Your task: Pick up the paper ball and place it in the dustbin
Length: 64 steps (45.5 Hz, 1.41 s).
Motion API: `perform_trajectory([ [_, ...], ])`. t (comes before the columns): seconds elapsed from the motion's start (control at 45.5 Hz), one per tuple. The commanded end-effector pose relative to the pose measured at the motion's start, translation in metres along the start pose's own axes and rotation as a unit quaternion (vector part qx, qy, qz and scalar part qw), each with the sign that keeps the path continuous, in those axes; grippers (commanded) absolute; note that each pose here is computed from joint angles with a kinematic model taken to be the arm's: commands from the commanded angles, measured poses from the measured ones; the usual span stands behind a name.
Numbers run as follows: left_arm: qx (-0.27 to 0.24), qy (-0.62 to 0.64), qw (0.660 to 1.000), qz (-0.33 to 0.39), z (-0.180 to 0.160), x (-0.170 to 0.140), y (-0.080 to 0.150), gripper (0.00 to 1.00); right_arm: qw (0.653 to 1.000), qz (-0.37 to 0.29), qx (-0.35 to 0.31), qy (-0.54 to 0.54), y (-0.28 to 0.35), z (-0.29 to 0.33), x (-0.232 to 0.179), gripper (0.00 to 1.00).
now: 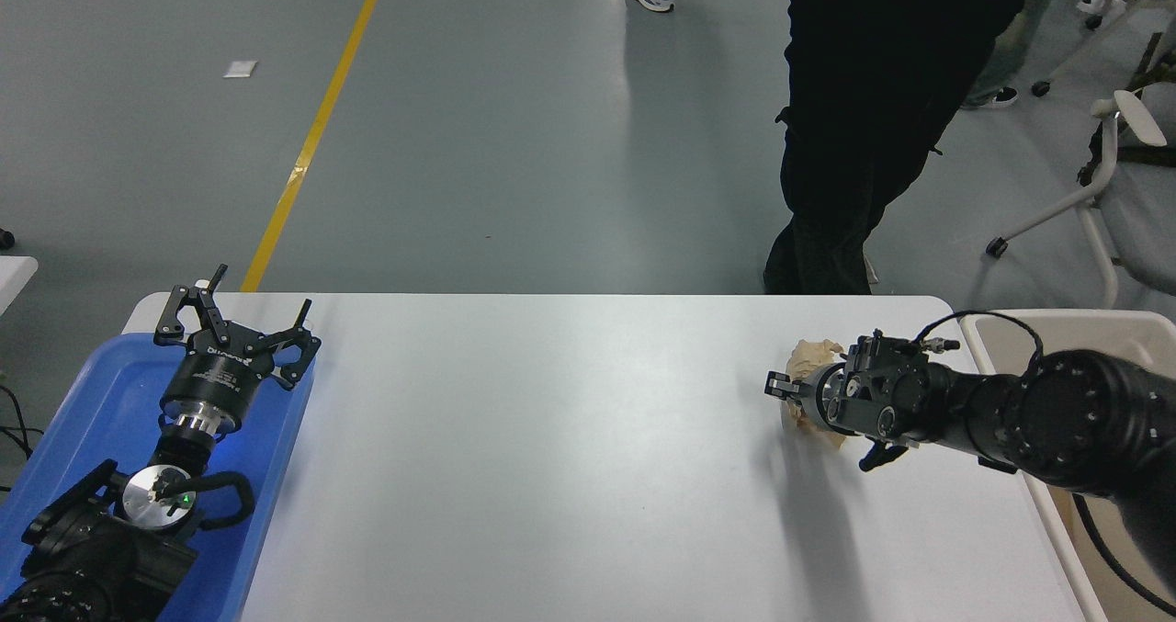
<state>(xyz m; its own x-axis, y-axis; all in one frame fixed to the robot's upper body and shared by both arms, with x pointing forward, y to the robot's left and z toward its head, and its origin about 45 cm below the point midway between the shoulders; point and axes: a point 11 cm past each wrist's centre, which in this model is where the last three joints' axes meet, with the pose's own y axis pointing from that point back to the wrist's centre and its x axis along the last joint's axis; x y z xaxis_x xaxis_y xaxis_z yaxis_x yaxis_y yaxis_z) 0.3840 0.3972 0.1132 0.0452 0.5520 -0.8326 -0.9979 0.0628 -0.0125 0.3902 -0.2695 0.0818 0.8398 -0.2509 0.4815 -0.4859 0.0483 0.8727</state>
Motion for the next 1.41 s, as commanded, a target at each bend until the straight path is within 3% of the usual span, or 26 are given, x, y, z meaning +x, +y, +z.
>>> perform_trajectory([
  [0.0,0.001,-0.001,1.0,0.0,0.0,0.0,0.0,0.99,0.999,-0.035,0.001,0.011,0.046,0.004,0.013,0.0],
  [0.813,0.001,-0.002,1.0,0.0,0.0,0.0,0.0,0.99,0.981,-0.145,0.077,0.107,0.27,-0.073,0.087,0.0],
  [1.385,0.001,-0.002,1.0,0.0,0.0,0.0,0.0,0.99,0.986,-0.116,0.062,0.104,0.29,-0.066,0.106,0.0],
])
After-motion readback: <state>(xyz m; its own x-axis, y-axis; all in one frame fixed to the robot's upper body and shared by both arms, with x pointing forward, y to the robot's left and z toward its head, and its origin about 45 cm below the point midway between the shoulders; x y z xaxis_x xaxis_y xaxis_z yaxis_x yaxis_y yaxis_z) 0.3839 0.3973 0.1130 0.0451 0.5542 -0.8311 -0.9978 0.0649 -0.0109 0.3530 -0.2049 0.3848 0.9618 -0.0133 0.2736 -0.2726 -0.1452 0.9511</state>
